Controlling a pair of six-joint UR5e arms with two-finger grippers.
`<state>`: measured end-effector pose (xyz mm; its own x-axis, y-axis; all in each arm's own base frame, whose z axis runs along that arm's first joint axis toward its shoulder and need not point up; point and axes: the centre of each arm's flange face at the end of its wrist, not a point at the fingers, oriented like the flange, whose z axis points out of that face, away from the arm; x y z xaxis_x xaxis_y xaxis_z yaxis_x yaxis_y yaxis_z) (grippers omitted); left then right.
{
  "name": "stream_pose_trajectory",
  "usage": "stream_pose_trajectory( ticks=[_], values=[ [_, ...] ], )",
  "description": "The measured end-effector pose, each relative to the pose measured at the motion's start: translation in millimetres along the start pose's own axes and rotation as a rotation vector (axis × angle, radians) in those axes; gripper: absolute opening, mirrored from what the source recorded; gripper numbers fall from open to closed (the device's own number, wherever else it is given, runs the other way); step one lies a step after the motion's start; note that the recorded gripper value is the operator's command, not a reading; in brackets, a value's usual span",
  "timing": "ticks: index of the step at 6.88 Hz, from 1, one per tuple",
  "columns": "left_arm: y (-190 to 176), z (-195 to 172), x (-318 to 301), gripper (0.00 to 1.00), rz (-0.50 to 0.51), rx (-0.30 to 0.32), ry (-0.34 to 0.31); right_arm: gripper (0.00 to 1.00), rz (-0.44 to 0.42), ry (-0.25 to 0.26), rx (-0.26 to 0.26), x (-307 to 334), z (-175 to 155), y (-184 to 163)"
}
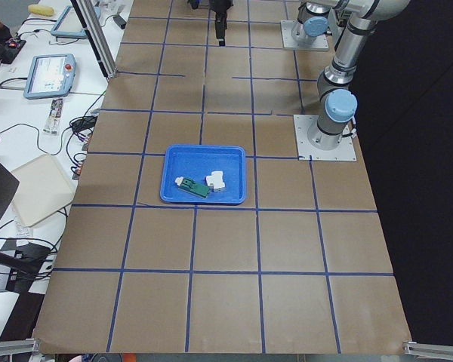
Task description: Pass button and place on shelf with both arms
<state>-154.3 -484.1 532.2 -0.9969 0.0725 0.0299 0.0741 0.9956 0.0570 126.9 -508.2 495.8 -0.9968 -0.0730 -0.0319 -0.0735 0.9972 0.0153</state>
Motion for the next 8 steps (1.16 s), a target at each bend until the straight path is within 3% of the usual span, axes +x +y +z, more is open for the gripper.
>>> stream_pose_trajectory(
  ticks=[2,8],
  values=[
    [-3.0,3.6,-2.9,1.0,0.013,0.033,-0.002,1.0,0.001,0.001,-0.001,0.0,-0.3,0.4],
    [-2.0,4.9,-3.2,1.0,0.012,0.037,0.002,1.0,-0.045,0.0,0.019,1.7,-8.2,-3.4]
  ],
)
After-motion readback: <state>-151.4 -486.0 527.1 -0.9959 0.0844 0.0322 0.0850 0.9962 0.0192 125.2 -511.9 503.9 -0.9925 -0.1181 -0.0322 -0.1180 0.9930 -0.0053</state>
